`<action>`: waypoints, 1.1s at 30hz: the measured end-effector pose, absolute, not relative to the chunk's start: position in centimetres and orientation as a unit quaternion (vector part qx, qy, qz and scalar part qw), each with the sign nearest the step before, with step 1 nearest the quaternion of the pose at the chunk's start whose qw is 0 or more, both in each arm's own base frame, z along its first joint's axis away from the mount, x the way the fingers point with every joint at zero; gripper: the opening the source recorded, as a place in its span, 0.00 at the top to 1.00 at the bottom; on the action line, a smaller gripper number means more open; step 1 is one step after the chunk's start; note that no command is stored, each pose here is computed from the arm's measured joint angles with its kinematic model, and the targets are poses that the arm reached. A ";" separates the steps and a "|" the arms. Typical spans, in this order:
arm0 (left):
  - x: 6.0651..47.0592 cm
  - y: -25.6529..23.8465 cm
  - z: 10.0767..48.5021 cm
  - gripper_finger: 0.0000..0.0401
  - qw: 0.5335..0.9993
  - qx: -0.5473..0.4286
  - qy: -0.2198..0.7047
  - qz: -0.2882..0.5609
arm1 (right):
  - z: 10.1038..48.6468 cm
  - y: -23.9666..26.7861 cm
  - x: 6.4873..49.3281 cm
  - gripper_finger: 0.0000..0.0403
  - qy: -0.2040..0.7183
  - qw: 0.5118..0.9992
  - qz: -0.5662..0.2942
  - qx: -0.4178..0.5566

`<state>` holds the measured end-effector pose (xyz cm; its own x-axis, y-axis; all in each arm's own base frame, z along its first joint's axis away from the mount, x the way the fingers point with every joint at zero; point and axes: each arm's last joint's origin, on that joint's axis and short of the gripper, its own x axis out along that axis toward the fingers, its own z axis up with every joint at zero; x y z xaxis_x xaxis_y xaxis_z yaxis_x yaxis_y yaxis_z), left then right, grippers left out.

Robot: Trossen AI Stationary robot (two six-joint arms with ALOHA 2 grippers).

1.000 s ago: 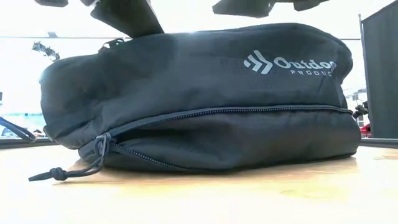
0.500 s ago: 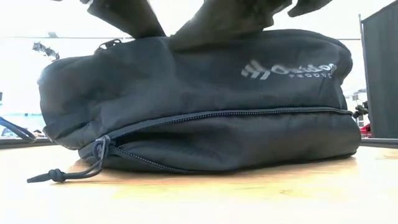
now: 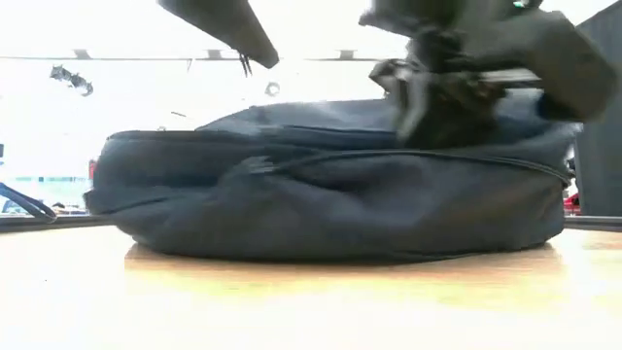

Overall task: Unpack backpack
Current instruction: Close the dark blue backpack

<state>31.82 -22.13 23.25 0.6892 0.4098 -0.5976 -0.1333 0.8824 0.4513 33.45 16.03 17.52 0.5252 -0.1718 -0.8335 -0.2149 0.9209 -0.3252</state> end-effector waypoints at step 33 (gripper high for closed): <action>32.0 -24.3 24.2 1.00 0.926 0.147 0.346 0.036 | 18.2 12.2 20.1 0.99 0.440 0.898 0.011 -0.011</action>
